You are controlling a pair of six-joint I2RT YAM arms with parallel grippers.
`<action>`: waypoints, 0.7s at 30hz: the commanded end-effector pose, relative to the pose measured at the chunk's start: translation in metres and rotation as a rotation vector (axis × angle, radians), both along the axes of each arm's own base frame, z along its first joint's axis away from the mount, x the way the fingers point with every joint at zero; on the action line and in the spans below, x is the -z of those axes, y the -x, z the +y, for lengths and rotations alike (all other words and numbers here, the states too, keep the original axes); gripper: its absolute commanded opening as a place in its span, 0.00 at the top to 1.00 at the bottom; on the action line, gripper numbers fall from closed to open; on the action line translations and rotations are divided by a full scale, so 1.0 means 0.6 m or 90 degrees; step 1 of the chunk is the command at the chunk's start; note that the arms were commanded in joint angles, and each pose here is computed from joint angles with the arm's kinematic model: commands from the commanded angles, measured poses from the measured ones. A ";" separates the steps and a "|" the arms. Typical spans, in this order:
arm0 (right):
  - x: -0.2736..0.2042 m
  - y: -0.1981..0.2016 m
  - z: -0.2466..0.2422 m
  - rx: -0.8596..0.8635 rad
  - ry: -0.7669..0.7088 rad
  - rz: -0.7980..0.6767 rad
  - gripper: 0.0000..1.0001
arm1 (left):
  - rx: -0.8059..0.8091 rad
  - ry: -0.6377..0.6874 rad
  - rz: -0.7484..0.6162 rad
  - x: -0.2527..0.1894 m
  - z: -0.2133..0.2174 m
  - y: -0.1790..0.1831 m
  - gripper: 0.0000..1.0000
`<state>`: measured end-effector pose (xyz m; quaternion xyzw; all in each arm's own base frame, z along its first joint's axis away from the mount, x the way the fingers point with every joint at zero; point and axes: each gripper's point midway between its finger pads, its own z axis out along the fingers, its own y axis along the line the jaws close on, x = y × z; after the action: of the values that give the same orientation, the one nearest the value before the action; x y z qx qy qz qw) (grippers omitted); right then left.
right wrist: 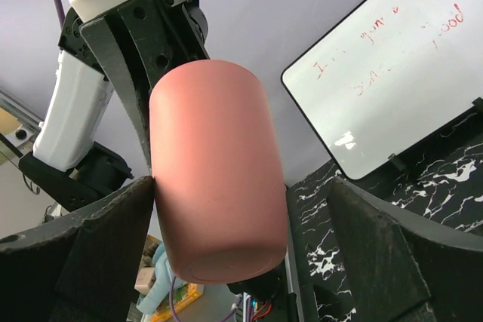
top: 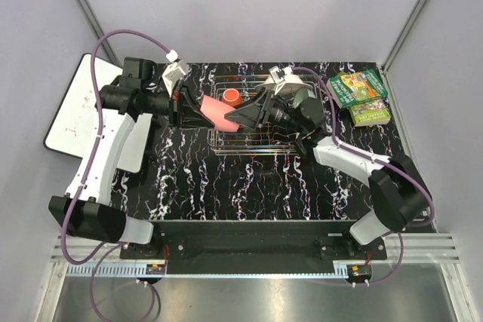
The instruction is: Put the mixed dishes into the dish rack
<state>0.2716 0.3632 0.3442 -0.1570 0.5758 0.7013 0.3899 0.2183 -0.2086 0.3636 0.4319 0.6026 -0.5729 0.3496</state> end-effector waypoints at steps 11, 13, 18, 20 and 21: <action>-0.043 0.011 0.013 -0.081 -0.080 -0.038 0.01 | 0.114 0.121 -0.013 -0.050 -0.016 0.014 1.00; -0.044 0.010 0.013 -0.082 -0.080 -0.035 0.00 | 0.113 0.120 -0.007 -0.045 -0.017 0.009 1.00; -0.041 0.015 0.014 -0.094 -0.075 -0.033 0.50 | 0.102 0.114 -0.014 -0.037 -0.017 -0.009 1.00; -0.037 0.012 0.014 -0.092 -0.063 -0.023 0.71 | 0.090 0.114 -0.021 -0.043 -0.010 -0.018 1.00; -0.040 0.015 0.013 -0.089 -0.057 -0.035 0.89 | 0.084 0.114 -0.025 -0.046 -0.007 -0.021 1.00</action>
<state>0.2807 0.3742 0.3353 -0.1520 0.5584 0.7370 0.3491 0.2381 -0.2169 0.3486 0.4183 0.6053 -0.5980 0.3178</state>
